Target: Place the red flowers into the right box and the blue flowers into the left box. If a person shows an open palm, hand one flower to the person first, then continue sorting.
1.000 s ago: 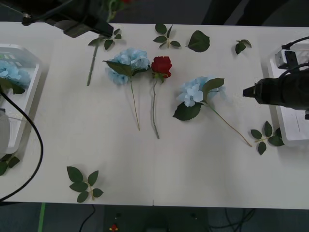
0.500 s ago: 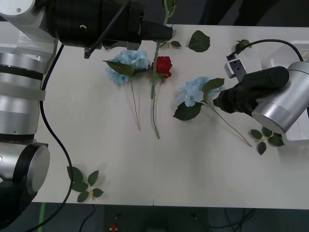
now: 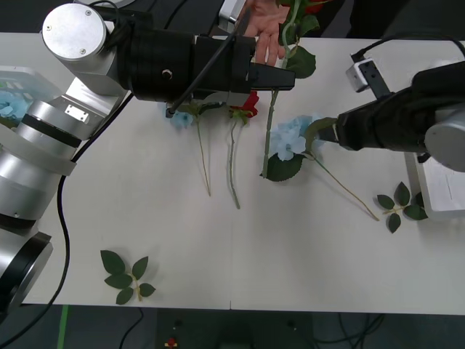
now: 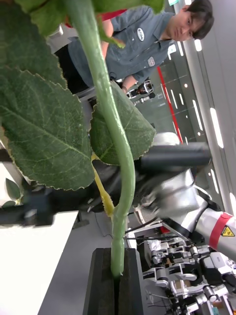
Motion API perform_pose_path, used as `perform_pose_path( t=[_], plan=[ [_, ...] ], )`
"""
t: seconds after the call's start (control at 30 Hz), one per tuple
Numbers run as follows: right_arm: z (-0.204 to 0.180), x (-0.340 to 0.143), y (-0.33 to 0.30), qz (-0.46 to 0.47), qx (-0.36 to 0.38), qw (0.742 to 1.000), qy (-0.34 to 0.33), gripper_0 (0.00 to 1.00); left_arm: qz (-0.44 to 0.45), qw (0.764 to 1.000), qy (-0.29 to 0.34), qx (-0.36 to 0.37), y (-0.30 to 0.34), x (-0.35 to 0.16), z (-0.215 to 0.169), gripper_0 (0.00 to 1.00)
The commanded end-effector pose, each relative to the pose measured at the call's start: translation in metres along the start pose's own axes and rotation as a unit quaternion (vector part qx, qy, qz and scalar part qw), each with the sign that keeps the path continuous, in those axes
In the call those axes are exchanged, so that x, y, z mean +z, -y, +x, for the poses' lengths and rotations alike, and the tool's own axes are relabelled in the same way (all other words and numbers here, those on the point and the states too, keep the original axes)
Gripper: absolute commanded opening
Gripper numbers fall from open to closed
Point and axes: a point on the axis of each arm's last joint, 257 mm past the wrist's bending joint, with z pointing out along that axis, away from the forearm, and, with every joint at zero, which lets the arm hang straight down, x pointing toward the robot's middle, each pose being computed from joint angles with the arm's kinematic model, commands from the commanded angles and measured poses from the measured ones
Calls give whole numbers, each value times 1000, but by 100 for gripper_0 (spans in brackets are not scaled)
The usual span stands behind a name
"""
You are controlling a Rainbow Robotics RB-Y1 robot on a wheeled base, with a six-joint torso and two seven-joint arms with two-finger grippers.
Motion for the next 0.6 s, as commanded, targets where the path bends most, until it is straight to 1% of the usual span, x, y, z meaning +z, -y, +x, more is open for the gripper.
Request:
perform_pose_path(
  t=[0.03,0.3,0.4,0.6],
  plan=[
    [-8,-48,27,-6,-15,999,28,100,-2,999,2,44,6,-8,-1,0],
    [3,-100,33,-57,-39,996,57,100,1,999,3,42,5,-9,1,0],
    [5,-112,18,-101,-34,992,69,100,2,999,3,43,6,-10,1,0],
    [5,-137,-27,-225,-4,971,84,100,2,999,3,43,6,-10,1,0]
  ],
)
